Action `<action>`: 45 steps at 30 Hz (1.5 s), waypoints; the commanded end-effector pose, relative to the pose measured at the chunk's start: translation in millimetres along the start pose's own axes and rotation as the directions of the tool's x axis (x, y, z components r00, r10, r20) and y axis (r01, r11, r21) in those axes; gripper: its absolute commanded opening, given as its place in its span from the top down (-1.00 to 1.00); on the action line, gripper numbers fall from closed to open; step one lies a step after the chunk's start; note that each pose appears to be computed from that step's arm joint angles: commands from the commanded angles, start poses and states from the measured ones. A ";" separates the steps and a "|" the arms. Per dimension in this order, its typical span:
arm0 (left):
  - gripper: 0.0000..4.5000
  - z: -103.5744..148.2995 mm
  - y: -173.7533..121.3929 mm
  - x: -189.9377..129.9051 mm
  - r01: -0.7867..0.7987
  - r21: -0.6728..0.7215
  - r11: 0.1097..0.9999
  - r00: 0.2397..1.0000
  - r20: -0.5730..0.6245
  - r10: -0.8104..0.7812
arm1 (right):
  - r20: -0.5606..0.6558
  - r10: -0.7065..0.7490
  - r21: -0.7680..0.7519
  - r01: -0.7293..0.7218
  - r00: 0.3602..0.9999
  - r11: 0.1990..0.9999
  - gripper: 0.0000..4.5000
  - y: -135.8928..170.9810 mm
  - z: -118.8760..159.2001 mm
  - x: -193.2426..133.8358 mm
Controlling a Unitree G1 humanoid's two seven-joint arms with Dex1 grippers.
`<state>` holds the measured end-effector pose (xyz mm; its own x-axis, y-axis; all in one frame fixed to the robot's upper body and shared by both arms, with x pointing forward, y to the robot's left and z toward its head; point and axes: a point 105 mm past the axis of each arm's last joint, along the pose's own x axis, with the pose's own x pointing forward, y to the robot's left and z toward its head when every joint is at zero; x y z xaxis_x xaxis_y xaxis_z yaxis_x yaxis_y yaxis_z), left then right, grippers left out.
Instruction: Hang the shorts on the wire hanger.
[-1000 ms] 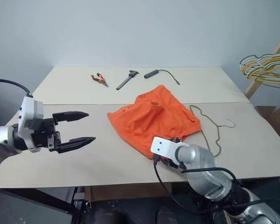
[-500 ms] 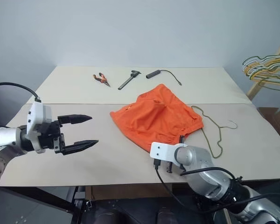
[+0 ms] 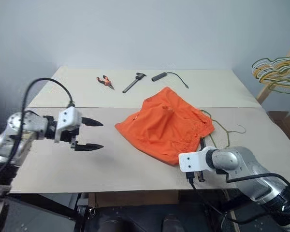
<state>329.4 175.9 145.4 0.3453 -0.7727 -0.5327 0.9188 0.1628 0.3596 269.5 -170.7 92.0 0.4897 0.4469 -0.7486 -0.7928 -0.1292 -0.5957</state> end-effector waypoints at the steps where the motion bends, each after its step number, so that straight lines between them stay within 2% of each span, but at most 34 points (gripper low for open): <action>1: -1.00 -6.7 24.4 19.6 -0.044 0.158 0.986 0.995 -0.085 0.058 | 0.035 -0.034 -0.050 0.035 0.999 0.998 0.99 -9.1 10.2 -12.9; 5: -1.00 -18.3 36.4 48.2 -0.016 0.289 0.957 0.983 -0.169 0.067 | 0.053 -0.032 -0.057 0.035 0.998 0.998 0.99 -7.1 15.9 -17.3; 10: -1.00 -31.3 36.8 65.9 0.135 0.460 0.878 0.949 -0.314 0.019 | 0.053 -0.040 -0.061 0.043 0.998 0.997 0.99 -8.0 19.7 -19.5; 16: -1.00 -27.9 39.1 58.2 0.238 0.482 0.843 0.929 -0.366 -0.053 | 0.032 -0.070 -0.056 0.072 0.997 0.996 0.99 -11.7 17.4 -19.7; 20: -1.00 -38.3 44.1 59.2 0.247 0.537 0.807 0.903 -0.430 0.011 | 0.042 -0.081 -0.051 0.084 0.996 0.995 0.99 -13.5 20.7 -18.9; 23: -1.00 -38.6 49.9 72.5 0.169 0.552 0.817 0.909 -0.408 0.088 | 0.048 -0.085 -0.050 0.087 0.995 0.995 0.99 -14.3 22.0 -18.6; 26: -0.73 -41.1 46.8 83.4 0.149 0.549 0.823 0.912 -0.398 0.100 | 0.048 -0.089 -0.048 0.092 0.995 0.995 1.00 -15.2 22.4 -19.1; 31: -0.03 -48.3 42.4 90.8 0.139 0.550 0.824 0.908 -0.403 0.115 | 0.051 -0.096 -0.047 0.099 0.994 0.994 1.00 -16.6 24.0 -19.9; 38: 0.99 -53.1 51.8 86.1 0.051 0.563 0.825 0.898 -0.387 0.209 | 0.048 -0.110 -0.038 0.112 0.993 0.993 1.00 -18.6 23.4 -17.8; 45: 0.99 -69.0 56.9 47.8 0.087 0.555 0.827 0.868 -0.450 0.211 | 0.060 -0.168 -0.017 0.169 0.984 0.985 1.00 -28.7 24.3 -8.6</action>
<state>411.2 179.8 78.5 0.5682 -0.3712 -0.7344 0.6895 -0.2722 0.6712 271.8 -148.1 112.1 0.5514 0.5230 -0.6499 -0.7300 -0.0745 -0.6793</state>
